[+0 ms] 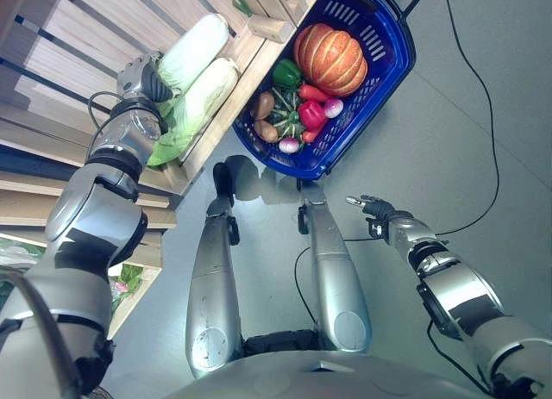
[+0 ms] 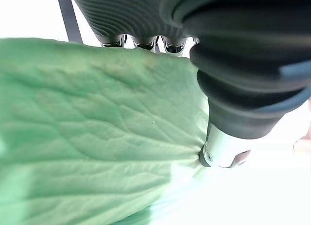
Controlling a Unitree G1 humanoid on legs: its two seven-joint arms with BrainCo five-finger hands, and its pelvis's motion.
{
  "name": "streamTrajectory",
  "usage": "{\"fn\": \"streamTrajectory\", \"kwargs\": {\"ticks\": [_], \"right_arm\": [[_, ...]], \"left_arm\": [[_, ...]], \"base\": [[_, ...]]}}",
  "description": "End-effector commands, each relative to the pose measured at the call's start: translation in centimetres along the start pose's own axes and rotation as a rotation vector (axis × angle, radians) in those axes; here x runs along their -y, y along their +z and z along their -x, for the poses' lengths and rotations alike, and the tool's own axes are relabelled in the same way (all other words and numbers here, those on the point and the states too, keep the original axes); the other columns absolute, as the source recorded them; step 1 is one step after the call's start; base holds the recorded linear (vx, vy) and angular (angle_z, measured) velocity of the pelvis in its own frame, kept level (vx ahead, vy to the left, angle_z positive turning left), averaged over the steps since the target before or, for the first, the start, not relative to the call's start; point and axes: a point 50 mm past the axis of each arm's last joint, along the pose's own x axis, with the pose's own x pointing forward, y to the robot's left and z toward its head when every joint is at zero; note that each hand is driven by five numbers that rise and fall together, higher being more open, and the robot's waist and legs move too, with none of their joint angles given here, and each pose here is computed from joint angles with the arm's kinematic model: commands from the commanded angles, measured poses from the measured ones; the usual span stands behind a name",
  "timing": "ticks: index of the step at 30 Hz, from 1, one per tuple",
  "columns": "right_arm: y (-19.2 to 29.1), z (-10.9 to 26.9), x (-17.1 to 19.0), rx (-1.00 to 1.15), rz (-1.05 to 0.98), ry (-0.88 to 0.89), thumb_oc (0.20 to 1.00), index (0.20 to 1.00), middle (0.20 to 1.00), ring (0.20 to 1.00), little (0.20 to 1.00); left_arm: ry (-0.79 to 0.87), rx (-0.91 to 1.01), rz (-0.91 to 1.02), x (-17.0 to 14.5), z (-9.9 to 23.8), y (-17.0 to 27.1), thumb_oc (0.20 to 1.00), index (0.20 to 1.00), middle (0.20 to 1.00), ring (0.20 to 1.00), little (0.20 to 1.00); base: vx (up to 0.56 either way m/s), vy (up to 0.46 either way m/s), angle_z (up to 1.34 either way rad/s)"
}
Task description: Pick up fruits and vegetables into the basket
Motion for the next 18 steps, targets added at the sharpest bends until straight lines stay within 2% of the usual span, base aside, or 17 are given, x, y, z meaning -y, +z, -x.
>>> {"fn": "streamTrajectory", "kwargs": {"ticks": [1,8,11,18], "right_arm": [[-1.3,0.3,2.0,-0.017,-0.041,-0.063,1.0,1.0,1.0,1.0,1.0],[0.2,0.5,3.3,0.087,-0.147,-0.124,1.0,1.0,1.0,1.0,1.0],[2.0,0.9,4.0,0.216,-0.213,-0.164,1.0,1.0,1.0,1.0,1.0],[7.2,2.4,3.7,0.515,-0.351,-0.256,1.0,1.0,1.0,1.0,1.0]], "left_arm": [[-0.014,-0.141,0.221,2.2,1.4,-3.1,0.2,0.2,0.2,0.2,0.2],[0.139,-0.054,0.464,0.4,1.3,-2.6,0.2,0.2,0.2,0.2,0.2],[0.214,0.069,0.558,-0.7,1.3,-0.8,0.2,0.2,0.2,0.2,0.2],[0.307,0.18,0.638,-1.3,2.1,1.1,0.2,0.2,0.2,0.2,0.2]], "base": [[0.0,0.0,0.0],[0.0,-0.017,0.0],[0.01,-0.074,0.02],[-0.01,-0.048,0.04]]}}
